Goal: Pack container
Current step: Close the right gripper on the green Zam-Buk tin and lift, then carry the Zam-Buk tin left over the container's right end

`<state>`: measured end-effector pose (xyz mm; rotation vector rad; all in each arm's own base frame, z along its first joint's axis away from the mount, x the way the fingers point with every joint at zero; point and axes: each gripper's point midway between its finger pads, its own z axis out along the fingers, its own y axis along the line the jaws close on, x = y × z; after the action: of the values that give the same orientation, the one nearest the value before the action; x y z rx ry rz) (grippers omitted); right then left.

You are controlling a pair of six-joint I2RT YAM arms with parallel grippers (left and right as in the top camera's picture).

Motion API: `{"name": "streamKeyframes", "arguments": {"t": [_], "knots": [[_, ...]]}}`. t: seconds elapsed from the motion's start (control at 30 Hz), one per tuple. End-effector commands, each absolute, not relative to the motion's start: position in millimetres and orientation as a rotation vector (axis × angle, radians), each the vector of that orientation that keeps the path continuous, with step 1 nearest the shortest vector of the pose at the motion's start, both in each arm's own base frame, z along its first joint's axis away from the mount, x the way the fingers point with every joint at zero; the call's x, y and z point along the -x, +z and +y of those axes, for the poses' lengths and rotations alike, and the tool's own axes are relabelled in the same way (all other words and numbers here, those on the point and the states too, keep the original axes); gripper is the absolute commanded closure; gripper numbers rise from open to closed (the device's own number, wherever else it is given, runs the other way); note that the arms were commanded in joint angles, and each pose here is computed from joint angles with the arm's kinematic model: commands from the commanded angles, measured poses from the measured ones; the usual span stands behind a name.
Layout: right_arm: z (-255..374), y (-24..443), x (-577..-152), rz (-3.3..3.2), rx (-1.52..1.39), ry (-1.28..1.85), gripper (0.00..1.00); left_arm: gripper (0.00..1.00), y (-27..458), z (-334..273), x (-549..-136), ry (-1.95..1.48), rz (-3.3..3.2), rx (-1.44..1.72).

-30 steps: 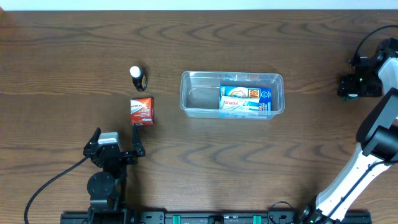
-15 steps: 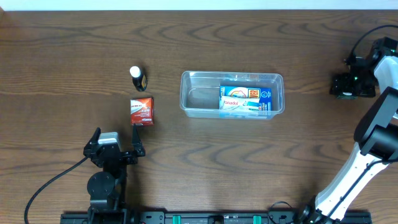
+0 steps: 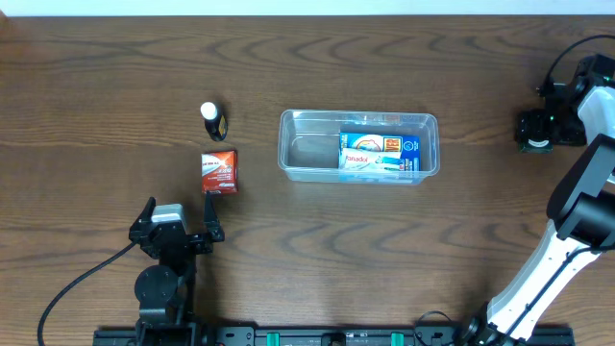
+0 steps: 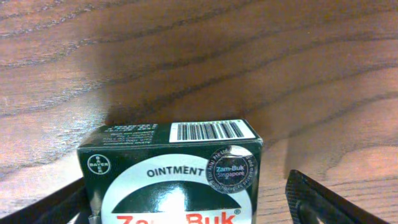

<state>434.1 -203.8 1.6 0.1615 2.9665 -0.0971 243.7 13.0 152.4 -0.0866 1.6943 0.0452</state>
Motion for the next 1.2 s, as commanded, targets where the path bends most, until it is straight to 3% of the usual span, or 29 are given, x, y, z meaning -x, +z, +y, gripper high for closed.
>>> {"name": "streamKeyframes", "arguments": {"t": [0.0, 0.33, 0.53, 0.83, 1.17], "knots": [[-200.0, -6.0, -434.2, 2.978, -0.146, -0.076, 0.17, 0.02, 132.4, 16.2, -243.6, 0.075, 1.743, 0.087], [-193.3, -6.3, -434.1, 2.977, -0.143, -0.021, 0.29, 0.02, 132.5, 16.2, -243.6, 0.075, 1.743, 0.087], [-189.9, -2.0, -438.1, 2.968, -0.132, -0.007, 0.48, 0.02, 132.4, 16.2, -243.6, 0.075, 1.743, 0.087], [-188.6, 33.1, -452.7, 2.947, -0.11, -0.016, 0.48, 0.02, 132.5, 16.2, -243.6, 0.075, 1.743, 0.087], [-124.7, 136.1, -504.0, 2.805, -0.103, 0.021, 0.48, 0.02, 132.4, 16.2, -243.6, 0.075, 1.743, 0.087]]}}
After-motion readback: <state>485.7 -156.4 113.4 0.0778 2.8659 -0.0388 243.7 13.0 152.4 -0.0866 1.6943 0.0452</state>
